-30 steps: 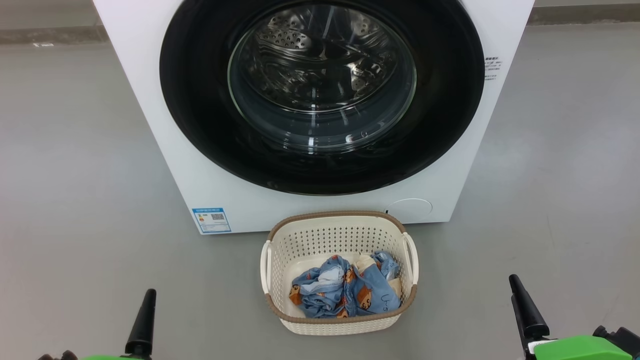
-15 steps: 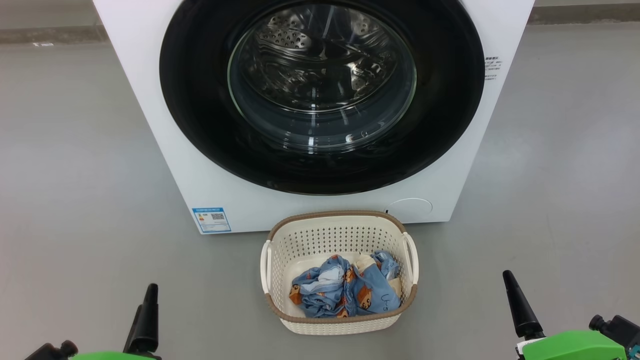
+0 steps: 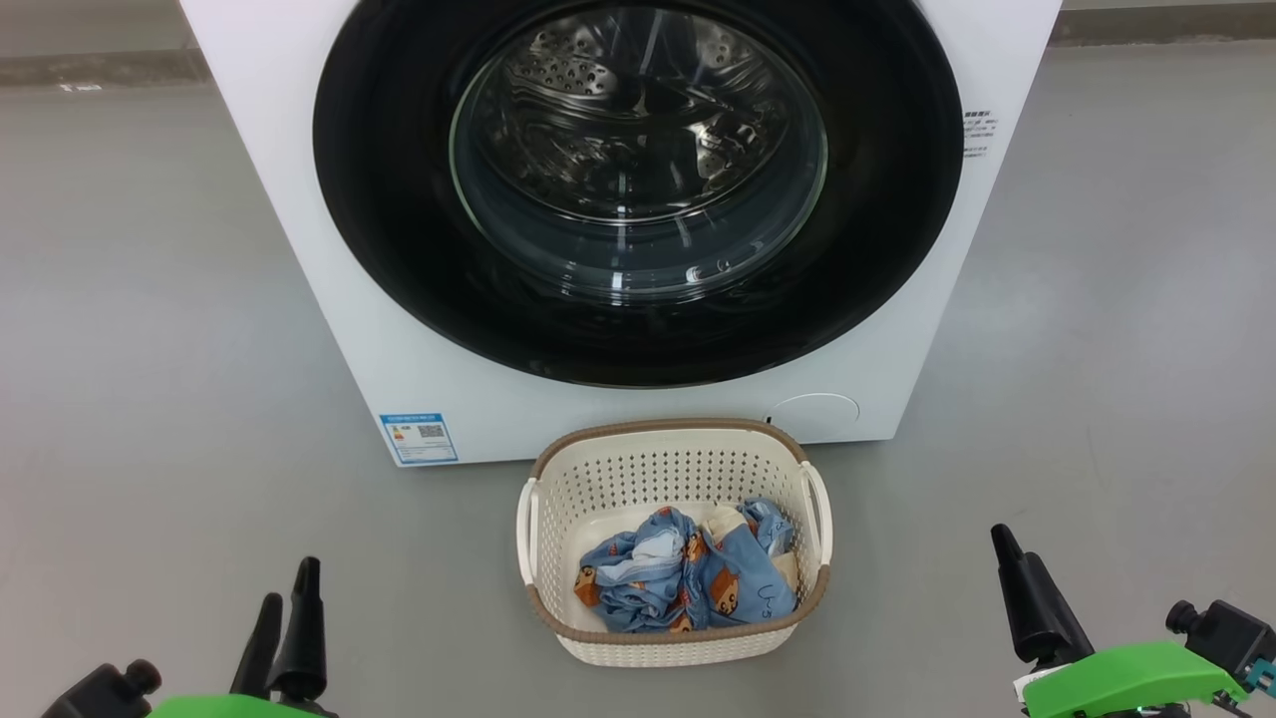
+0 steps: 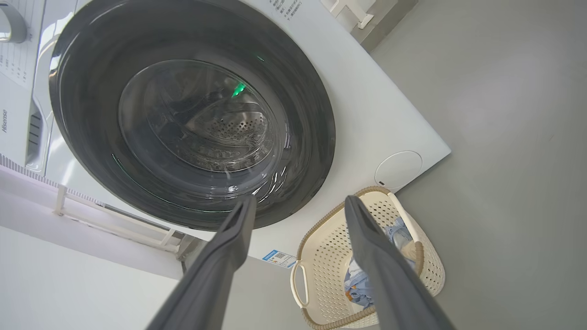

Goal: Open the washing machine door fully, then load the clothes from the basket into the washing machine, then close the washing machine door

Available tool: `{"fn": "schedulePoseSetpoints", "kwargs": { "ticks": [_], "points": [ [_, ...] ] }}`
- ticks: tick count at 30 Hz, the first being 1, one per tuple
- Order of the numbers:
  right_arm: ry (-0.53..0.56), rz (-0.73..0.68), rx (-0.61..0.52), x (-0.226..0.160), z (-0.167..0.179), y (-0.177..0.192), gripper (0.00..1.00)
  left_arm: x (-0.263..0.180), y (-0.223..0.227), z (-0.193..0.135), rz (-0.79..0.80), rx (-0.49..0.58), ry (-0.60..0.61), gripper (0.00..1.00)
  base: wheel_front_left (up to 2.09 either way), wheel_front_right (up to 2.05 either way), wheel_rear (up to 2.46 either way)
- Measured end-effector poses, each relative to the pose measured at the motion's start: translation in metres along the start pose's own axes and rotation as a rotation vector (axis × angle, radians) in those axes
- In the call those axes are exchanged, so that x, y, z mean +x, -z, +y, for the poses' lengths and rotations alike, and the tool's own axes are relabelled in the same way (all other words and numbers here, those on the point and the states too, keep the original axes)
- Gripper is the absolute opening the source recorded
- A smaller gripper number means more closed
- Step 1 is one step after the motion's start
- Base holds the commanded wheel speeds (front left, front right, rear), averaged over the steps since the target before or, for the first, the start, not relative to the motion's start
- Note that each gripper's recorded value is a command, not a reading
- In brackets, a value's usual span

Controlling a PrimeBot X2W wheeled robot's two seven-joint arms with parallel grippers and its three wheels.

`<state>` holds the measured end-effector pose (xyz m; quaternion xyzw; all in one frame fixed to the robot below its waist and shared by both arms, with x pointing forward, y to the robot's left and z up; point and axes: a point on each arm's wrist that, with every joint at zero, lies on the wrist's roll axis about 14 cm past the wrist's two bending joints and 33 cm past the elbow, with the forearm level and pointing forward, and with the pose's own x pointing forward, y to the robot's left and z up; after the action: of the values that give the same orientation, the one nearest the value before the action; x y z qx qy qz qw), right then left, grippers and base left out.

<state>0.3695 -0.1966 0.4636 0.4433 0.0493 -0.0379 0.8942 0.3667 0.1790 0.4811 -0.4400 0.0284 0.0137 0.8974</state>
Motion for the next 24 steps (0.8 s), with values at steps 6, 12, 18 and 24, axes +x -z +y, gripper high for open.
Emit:
{"fn": "schedulePoseSetpoints", "kwargs": {
  "ticks": [6,12,18,24],
  "points": [
    [-0.008,-0.008,-0.079,0.000,0.000,-0.003,1.00,0.001,0.000,-0.004,-0.005,0.080,0.017,1.00,0.00,0.00,0.00],
    [-0.020,-0.010,-0.172,0.000,0.002,-0.004,1.00,0.001,-0.003,-0.008,-0.019,0.158,0.033,1.00,0.00,0.00,0.00],
    [-0.032,-0.011,-0.256,0.002,0.003,-0.004,1.00,0.002,-0.002,-0.011,-0.017,0.243,0.050,1.00,0.00,0.00,0.00],
    [-0.047,-0.017,-0.338,0.003,0.005,-0.006,1.00,0.002,-0.003,-0.014,-0.027,0.321,0.069,1.00,0.00,0.00,0.00]
  ]
}}
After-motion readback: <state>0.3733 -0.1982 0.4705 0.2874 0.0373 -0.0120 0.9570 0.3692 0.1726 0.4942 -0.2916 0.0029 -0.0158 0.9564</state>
